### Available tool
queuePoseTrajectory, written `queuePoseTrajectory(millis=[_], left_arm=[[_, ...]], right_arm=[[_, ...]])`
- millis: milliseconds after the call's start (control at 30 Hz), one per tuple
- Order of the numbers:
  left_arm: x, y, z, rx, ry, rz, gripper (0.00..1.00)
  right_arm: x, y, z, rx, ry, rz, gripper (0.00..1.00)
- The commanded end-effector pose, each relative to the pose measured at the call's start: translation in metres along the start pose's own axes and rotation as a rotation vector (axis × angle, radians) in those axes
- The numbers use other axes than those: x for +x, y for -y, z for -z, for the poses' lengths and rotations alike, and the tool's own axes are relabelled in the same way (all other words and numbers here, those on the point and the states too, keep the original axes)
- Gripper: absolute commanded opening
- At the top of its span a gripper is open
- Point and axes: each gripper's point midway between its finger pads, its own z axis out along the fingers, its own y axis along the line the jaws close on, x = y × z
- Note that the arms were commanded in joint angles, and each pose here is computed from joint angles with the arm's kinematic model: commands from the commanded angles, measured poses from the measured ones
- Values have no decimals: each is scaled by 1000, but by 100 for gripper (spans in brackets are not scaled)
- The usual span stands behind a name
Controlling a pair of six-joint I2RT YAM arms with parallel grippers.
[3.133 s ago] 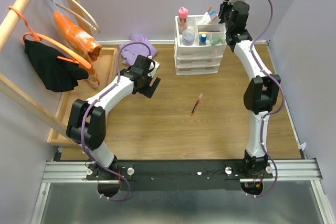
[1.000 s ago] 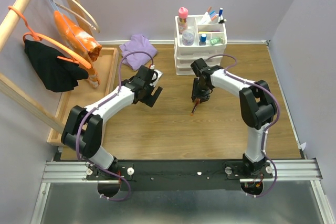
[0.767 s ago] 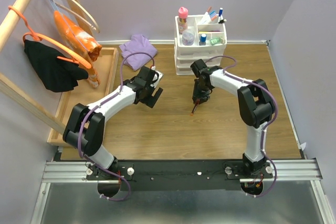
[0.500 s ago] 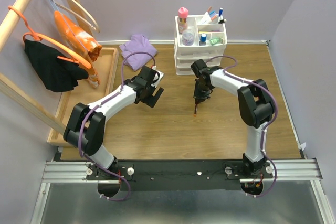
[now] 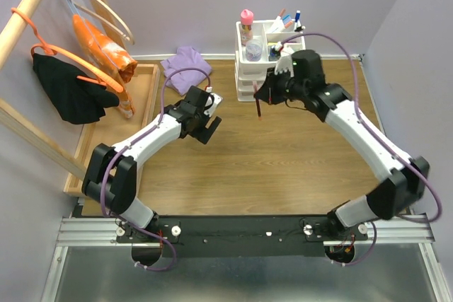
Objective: Sort the stationery into containers
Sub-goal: Pick up the pen from the center of the board, then place the pen in the storage box.
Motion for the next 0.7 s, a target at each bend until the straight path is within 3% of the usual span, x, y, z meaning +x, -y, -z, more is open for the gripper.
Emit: queuePoseTrajectory(millis=[0, 167, 267, 433, 667], left_arm=[[-29, 13, 23, 108, 106, -57, 99], [-41, 11, 27, 107, 147, -104, 99], [-45, 9, 28, 104, 152, -113, 99], [-49, 9, 26, 104, 157, -100, 99], [-45, 11, 23, 107, 142, -74, 99]], right_arm=[[-104, -33, 32, -93, 438, 305, 1], [-208, 26, 45, 162, 727, 305, 1], [-247, 67, 52, 270, 809, 283, 1], [-282, 140, 62, 437, 880, 197, 1], [-296, 197, 57, 547, 912, 180, 1]])
